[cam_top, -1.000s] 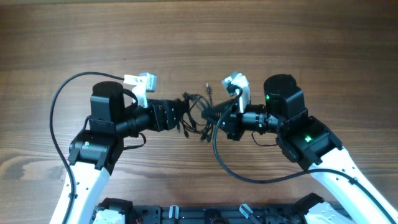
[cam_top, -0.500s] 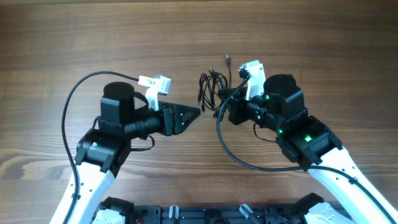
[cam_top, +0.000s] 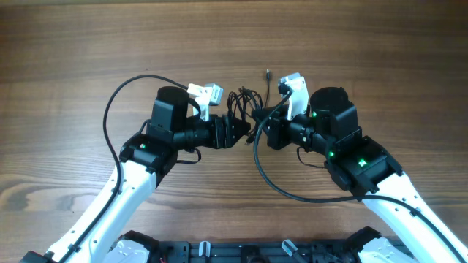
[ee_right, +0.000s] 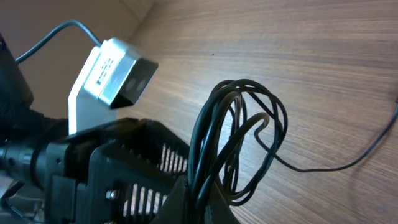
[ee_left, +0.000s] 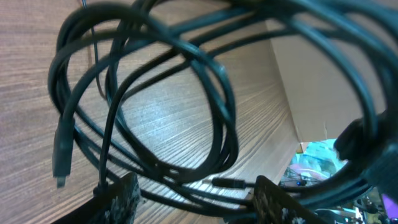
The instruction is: Untangle cables
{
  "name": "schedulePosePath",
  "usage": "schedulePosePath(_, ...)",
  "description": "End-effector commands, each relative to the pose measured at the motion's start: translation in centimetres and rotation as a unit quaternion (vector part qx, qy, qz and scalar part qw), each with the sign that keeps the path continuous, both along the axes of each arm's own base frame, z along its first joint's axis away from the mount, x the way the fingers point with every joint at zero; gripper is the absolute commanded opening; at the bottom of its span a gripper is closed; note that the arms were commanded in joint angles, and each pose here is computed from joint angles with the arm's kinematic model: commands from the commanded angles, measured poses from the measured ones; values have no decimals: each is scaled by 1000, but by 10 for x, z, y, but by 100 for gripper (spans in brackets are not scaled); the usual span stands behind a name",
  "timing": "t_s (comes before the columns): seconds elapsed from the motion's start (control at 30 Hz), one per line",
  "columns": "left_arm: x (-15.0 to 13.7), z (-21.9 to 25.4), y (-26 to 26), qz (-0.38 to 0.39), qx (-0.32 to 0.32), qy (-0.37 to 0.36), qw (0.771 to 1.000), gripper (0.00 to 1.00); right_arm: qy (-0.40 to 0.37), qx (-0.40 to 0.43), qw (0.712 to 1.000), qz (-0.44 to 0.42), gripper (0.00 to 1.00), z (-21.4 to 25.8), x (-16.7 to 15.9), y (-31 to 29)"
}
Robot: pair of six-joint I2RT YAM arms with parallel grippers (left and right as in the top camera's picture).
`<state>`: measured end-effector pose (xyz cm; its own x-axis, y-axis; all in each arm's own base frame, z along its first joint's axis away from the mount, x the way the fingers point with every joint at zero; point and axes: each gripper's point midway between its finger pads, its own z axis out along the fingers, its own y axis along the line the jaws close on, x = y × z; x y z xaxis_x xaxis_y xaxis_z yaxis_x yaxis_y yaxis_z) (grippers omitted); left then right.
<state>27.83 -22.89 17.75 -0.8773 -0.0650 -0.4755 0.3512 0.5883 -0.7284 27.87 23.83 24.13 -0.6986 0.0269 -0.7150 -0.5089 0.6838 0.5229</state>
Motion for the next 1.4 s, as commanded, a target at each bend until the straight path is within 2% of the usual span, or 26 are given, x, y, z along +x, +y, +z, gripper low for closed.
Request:
schedulePosePath(0.0,9,1,1,16,8,-16,1000,61,0,19,1000,25,4,10,-6,7)
schedulePosePath(0.2,20,17,-3,17,-10,-58,998,60,9,26,999,23,4,10,-7,8)
schedulePosePath(0.4,13,17,-21,5,0,-75,997,43,11,27,999,22,4,10,-7,8)
schedulePosePath(0.47,11,17,-25,4,4,-81,997,33,11,27,999,22,4,10,-7,8)
schedulePosePath(0.5,11,17,-25,4,3,-81,997,20,11,27,999,22,5,10,-7,8)
schedulePosePath(0.57,10,17,-25,3,5,-79,997,4,11,25,999,20,5,9,-6,7)
schedulePosePath(0.7,3,23,-18,6,7,-78,997,4,5,10,1000,-6,5,5,1,0)
schedulePosePath(0.83,-3,59,12,42,-6,-111,993,4,15,-43,996,-71,5,-13,12,-22)
schedulePosePath(0.97,-19,113,55,99,-31,-184,977,4,26,-92,990,-100,4,-30,12,-39)
schedulePosePath(1.1,-32,138,94,162,-30,-227,960,4,42,-123,984,-119,4,-43,9,-52)
schedulePosePath(1.2,-34,138,118,207,-16,-226,952,4,52,-164,972,-159,5,-54,10,-71)
schedulePosePath(1.27,-31,132,130,230,-6,-213,950,4,74,-188,948,-245,4,-62,12,-100)
schedulePosePath(1.3,-30,130,134,238,-3,-208,949,4,86,-194,932,-293,10,-65,12,-115)
schedulePosePath(1.33,-29,128,138,245,-1,-206,947,4,96,-194,918,-332,28,-67,12,-126)
schedulePosePath(1.37,-28,127,140,250,1,-203,947,4,101,-188,914,-346,55,-68,11,-128)
